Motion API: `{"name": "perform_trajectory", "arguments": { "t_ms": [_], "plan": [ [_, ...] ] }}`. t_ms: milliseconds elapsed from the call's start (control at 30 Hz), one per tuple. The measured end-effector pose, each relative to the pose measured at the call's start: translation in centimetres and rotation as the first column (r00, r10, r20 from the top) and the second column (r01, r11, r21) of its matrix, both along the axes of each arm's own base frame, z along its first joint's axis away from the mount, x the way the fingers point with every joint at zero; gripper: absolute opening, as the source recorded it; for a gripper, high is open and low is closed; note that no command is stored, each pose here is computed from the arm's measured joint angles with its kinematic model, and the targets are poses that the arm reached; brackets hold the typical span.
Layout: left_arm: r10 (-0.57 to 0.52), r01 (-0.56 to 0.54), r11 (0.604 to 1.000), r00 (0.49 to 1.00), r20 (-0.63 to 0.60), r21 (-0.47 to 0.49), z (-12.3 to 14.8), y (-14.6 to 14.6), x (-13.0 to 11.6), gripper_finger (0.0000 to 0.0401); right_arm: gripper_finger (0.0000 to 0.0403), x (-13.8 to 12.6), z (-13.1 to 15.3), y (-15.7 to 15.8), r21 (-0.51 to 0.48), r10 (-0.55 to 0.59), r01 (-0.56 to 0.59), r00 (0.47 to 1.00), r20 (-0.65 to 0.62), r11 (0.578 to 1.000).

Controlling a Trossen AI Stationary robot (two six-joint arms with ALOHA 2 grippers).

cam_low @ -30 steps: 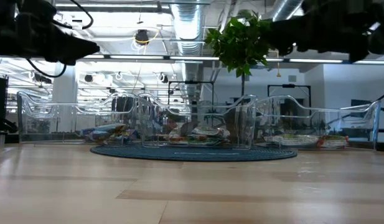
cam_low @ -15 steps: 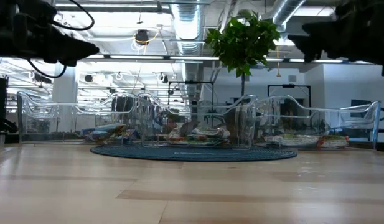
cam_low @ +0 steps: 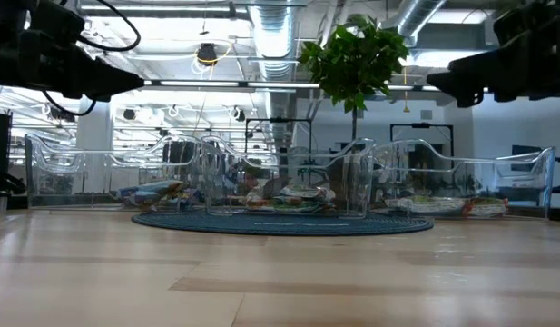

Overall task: Pick and place Granola Bars by type
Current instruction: Return to Home Position

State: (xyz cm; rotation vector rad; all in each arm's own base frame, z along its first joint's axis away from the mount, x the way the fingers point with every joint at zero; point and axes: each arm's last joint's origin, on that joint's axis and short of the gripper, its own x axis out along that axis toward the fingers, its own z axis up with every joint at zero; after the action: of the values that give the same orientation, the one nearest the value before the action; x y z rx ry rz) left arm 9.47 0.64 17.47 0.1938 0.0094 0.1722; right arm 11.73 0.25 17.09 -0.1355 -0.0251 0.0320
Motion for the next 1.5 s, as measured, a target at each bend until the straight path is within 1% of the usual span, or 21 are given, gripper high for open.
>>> {"name": "perform_trajectory", "arguments": {
  "t_ms": [167, 300, 467, 600, 733, 867, 1000, 1233, 1500],
  "plan": [
    [0.004, -0.004, 1.0, 1.0, -0.009, 0.007, -0.1, 0.0, 0.0, 0.0112, 0.0255, -0.3, 0.1, 0.1, -0.041, -0.027, 0.028, 1.0, 0.015, 0.999],
    [0.011, -0.011, 1.0, 1.0, -0.011, 0.007, -0.1, 0.0, 0.0, 0.0112, 0.0255, -1.0, 0.9, 0.1, -0.073, -0.031, 0.038, 0.995, 0.097, 0.997],
    [0.012, -0.012, 1.0, 1.0, -0.012, 0.007, -0.1, 0.0, 0.0, 0.0112, 0.0255, -2.0, 0.8, 0.2, -0.074, -0.01, 0.017, 0.994, 0.105, 0.997],
    [0.012, -0.012, 1.0, 1.0, -0.013, 0.007, -0.1, 0.0, 0.0, 0.0112, 0.0255, -2.1, 0.4, 0.5, -0.075, 0.017, -0.012, 0.997, 0.069, 0.997],
    [0.013, -0.013, 1.0, 1.0, -0.012, 0.002, -0.1, 0.0, 0.0, 0.0112, 0.0255, -2.1, 0.3, 0.6, -0.1, 0.01, -0.004, 0.999, 0.054, 0.995],
    [0.013, -0.013, 1.0, 1.0, -0.013, 0.001, -0.1, 0.0, 0.0, 0.0112, 0.0255, -2.1, 0.0, 0.6, -0.099, -0.041, 0.043, 0.999, 0.023, 0.994],
    [0.013, -0.013, 1.0, 1.0, -0.015, 0.006, -0.1, 0.0, 0.0, 0.0112, 0.0255, -2.0, -0.1, 0.4, -0.073, -0.099, 0.098, 0.995, -0.002, 0.992],
    [0.019, -0.018, 0.999, 1.0, -0.019, 0.026, -0.1, 0.1, 0.0, 0.0112, 0.0255, -1.8, -0.4, 0.1, -0.078, -0.132, 0.13, 0.991, -0.03, 0.989],
    [0.019, -0.018, 0.999, 1.0, -0.02, 0.027, -0.1, 0.1, 0.0, 0.0112, 0.0255, -1.8, -0.4, -0.2, -0.085, -0.155, 0.152, 0.987, -0.032, 0.985]
  ]
}}
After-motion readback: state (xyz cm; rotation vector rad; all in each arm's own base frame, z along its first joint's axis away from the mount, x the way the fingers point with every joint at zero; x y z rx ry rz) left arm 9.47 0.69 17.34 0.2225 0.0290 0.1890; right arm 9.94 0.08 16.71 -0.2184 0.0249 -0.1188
